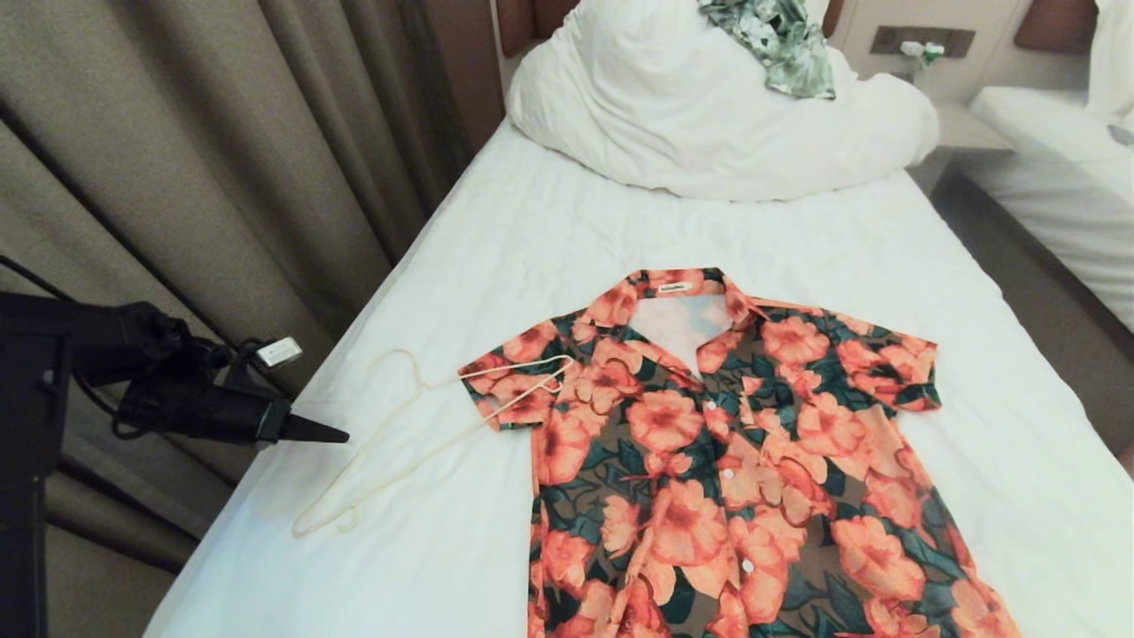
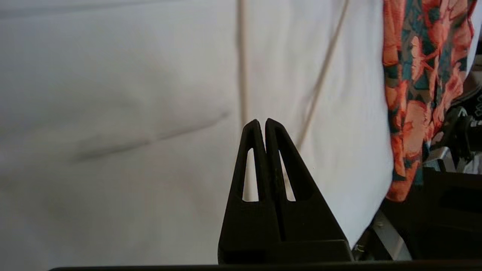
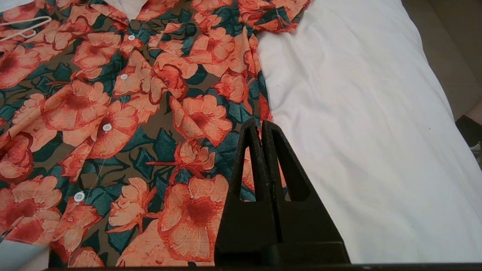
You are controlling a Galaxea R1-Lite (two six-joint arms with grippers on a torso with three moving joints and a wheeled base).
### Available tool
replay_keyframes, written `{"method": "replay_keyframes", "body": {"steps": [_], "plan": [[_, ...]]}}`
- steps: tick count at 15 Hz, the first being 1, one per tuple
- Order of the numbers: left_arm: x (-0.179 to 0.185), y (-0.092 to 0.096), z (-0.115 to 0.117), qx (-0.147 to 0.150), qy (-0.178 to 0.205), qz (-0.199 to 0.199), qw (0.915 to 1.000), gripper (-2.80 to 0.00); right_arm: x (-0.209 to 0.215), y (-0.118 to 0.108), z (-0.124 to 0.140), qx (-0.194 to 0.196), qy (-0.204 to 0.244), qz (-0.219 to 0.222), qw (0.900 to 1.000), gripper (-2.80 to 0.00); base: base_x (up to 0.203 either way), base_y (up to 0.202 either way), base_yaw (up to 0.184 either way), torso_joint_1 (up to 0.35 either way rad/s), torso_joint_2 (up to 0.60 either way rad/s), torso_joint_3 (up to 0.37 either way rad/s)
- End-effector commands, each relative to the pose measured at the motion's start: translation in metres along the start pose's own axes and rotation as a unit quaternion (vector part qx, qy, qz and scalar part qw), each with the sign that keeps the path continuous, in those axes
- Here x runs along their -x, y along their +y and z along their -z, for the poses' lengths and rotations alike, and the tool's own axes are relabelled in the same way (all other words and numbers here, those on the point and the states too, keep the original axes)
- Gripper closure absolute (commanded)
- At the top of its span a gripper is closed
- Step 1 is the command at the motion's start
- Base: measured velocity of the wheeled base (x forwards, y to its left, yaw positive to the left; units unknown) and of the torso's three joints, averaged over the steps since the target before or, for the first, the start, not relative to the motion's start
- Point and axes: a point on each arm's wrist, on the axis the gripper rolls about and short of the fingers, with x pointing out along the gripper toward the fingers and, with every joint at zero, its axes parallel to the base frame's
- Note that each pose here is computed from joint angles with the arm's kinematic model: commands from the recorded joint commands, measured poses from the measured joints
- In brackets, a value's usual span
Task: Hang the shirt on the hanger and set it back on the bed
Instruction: Lift the shirt and hanger
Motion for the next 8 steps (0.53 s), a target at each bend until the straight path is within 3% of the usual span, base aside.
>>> {"method": "replay_keyframes", "body": {"steps": [1, 2, 3, 8], "plan": [[-0.001, 0.007, 0.004, 0.006, -0.006, 0.005, 1.0000, 0.00, 0.000, 0.000, 0.000, 0.000, 0.000, 0.000, 1.000, 0.00, 0.000, 0.000, 0.000, 0.000, 0.00, 0.000], [0.000, 0.009, 0.004, 0.003, -0.016, 0.008, 0.9998, -0.72, 0.000, 0.000, 0.000, 0.000, 0.000, 0.000, 1.000, 0.00, 0.000, 0.000, 0.000, 0.000, 0.00, 0.000], [-0.001, 0.009, 0.004, 0.002, -0.019, 0.011, 0.9998, -2.80, 0.000, 0.000, 0.000, 0.000, 0.000, 0.000, 1.000, 0.00, 0.000, 0.000, 0.000, 0.000, 0.00, 0.000], [-0.020, 0.008, 0.005, 0.013, 0.002, 0.035, 0.9993, -2.80, 0.000, 0.000, 0.000, 0.000, 0.000, 0.000, 1.000, 0.00, 0.000, 0.000, 0.000, 0.000, 0.00, 0.000]]}}
